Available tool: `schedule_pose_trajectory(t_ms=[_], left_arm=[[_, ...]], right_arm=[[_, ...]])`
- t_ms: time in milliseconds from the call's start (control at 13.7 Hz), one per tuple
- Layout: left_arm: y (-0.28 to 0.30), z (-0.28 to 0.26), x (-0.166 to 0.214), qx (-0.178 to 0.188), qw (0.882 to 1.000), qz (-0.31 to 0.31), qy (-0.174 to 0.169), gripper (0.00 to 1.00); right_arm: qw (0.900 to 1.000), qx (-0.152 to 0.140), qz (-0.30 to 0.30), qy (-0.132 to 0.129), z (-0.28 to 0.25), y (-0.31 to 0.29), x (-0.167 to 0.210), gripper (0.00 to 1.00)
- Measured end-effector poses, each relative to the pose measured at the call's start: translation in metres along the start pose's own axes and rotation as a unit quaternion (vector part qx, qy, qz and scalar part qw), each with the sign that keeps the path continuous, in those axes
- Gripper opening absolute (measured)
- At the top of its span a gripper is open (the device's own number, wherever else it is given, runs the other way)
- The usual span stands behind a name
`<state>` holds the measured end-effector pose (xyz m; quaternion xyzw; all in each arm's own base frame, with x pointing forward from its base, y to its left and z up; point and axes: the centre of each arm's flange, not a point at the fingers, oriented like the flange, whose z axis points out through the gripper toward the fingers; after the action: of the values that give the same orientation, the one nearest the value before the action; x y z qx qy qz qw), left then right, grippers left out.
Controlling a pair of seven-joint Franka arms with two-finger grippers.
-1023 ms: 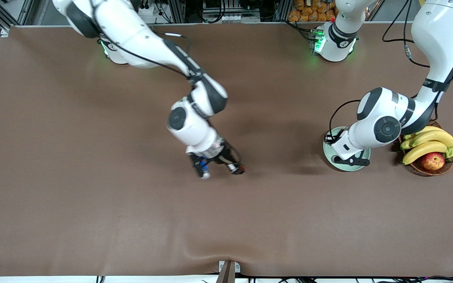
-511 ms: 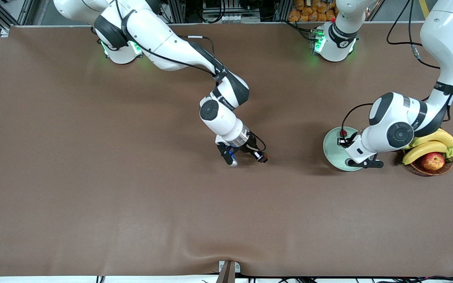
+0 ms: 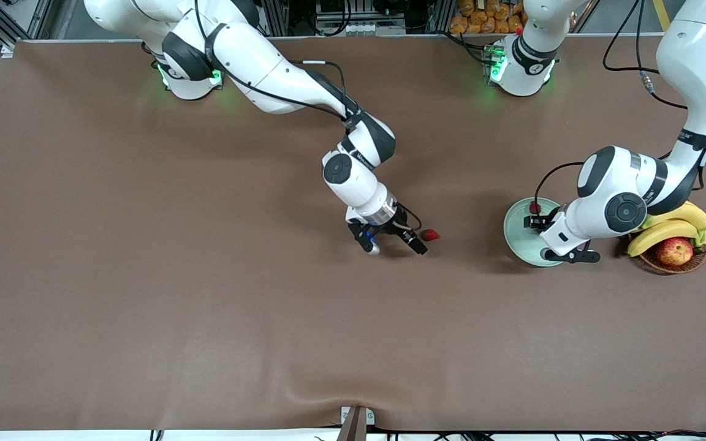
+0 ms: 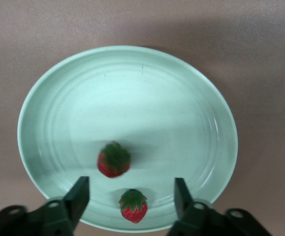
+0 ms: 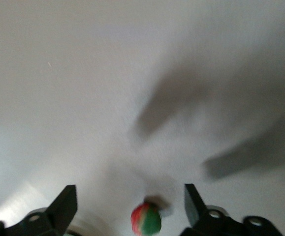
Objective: Collect all strawberries into plate
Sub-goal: 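Release the third strawberry mid-table and withdraw the right gripper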
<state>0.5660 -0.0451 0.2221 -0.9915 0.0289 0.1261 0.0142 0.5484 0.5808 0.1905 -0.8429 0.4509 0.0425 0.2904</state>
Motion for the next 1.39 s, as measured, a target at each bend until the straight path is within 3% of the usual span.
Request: schedule_pose_trajectory(t_ms=[73, 146, 438, 658, 877, 1023, 1096, 1242, 1388], left_arm=[[0.0, -0.001, 0.001, 0.0, 1.0, 0.0, 0.001, 0.96], [0.001, -0.002, 0.001, 0.0, 1.0, 0.001, 0.003, 1.0], [0.034, -0.018, 0.0, -0.022, 0.999, -0.031, 0.004, 1.0], [0.098, -0.03, -0.006, -0.019, 0.991, -0.129, -0.005, 0.98], [0.179, -0.03, -0.019, -0.015, 0.97, -0.241, -0.005, 0.79], [0.223, -0.023, -0.023, -0.015, 0.954, -0.3, -0.01, 0.75], [0.232, -0.017, -0.021, -0.012, 0.944, -0.33, -0.011, 0.74], [0.234, -0.004, -0.013, -0.007, 0.925, -0.379, -0.013, 0.6], [0.238, 0.004, -0.01, -0.012, 0.905, -0.425, -0.016, 0.65]], right_arm=[[1.0, -0.01, 0.006, 0.001, -0.014, -0.014, 0.014, 1.0], [1.0, -0.02, 0.013, 0.002, -0.033, -0.029, 0.032, 1.0], [0.997, -0.071, 0.033, 0.009, -0.114, -0.069, 0.092, 1.0], [0.991, -0.126, 0.027, 0.023, -0.151, -0.073, 0.135, 1.0], [0.987, -0.16, 0.005, -0.002, -0.208, -0.078, 0.181, 1.0], [0.984, -0.178, -0.007, -0.001, -0.248, -0.076, 0.212, 1.0], [0.981, -0.191, -0.016, -0.004, -0.267, -0.073, 0.227, 1.0], [0.976, -0.213, -0.041, -0.014, -0.305, -0.063, 0.256, 1.0], [0.972, -0.218, -0.082, -0.017, -0.352, -0.055, 0.282, 1.0]])
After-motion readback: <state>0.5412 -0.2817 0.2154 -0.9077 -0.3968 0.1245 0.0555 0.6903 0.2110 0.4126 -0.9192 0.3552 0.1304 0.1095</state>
